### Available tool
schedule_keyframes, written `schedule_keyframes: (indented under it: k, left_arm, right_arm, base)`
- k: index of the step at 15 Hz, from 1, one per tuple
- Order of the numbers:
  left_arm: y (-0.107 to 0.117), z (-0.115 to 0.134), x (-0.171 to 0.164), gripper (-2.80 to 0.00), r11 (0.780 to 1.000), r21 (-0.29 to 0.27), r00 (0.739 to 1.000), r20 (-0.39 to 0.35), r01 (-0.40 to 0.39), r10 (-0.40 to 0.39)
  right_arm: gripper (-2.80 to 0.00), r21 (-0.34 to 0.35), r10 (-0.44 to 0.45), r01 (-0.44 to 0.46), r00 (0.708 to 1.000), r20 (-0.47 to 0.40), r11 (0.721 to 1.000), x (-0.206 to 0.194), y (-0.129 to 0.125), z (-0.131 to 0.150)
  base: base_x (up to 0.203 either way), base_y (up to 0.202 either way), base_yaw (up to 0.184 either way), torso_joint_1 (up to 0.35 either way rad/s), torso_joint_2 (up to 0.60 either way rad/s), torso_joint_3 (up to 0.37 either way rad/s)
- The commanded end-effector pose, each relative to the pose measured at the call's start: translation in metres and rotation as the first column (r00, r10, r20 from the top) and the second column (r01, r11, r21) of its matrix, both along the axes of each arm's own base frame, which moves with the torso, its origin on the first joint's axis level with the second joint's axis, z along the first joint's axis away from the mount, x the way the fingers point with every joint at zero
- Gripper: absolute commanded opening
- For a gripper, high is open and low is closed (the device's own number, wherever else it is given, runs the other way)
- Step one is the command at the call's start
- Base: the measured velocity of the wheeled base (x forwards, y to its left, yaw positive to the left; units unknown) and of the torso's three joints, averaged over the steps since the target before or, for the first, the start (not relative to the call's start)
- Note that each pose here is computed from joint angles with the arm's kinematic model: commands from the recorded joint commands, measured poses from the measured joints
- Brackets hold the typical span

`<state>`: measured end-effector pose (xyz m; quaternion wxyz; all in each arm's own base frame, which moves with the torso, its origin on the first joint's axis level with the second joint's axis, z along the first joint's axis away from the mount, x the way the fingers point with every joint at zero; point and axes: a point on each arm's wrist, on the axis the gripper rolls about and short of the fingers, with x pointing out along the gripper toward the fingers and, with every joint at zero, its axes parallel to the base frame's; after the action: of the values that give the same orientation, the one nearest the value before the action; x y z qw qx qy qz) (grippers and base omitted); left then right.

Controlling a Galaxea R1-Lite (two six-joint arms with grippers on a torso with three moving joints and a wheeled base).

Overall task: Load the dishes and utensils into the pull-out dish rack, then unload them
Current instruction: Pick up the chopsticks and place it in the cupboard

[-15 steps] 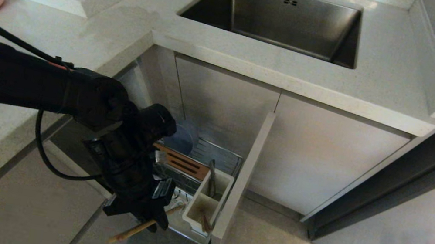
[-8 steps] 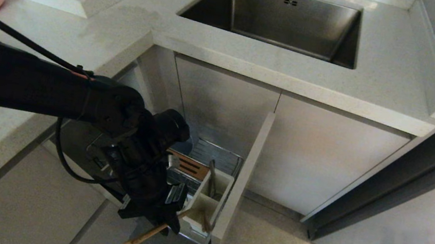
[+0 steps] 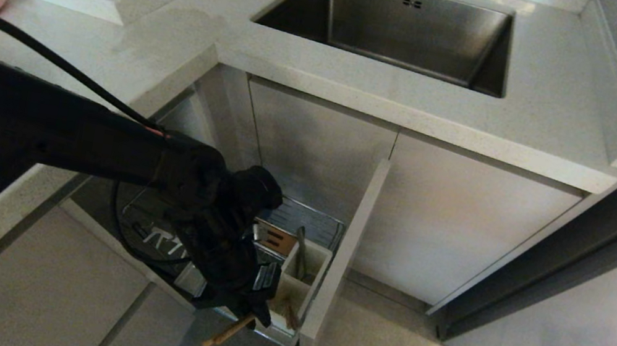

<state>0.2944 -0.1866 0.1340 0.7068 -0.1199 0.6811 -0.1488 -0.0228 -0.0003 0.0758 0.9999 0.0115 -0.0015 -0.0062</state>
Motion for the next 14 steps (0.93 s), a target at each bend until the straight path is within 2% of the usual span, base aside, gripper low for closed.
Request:
schedule_keyframes:
  k: [1, 10, 14]
  left_arm:
    - [-0.003, -0.010, 0.006, -2.80, 1.000, 0.009, 1.000, -0.009, -0.004, 0.005]
    - [-0.003, -0.030, 0.028, -2.80, 0.999, 0.018, 0.999, 0.003, -0.034, 0.034]
    - [-0.007, -0.034, 0.035, -2.80, 0.999, -0.002, 0.999, 0.035, -0.035, 0.035]
  right_arm:
    - [-2.80, 0.000, 0.000, 0.000, 1.000, -0.001, 1.000, 0.000, 0.000, 0.000]
    - [-2.80, 0.000, 0.000, 0.000, 1.000, 0.000, 1.000, 0.000, 0.000, 0.000]
    - [-2.80, 0.000, 0.000, 0.000, 1.000, -0.001, 1.000, 0.000, 0.000, 0.000]
  base:
    - [0.000, 0.000, 0.000, 0.000, 0.00, 0.000]
    - [0.000, 0.000, 0.000, 0.000, 0.00, 0.000]
    - [0.000, 0.000, 0.000, 0.000, 0.00, 0.000]
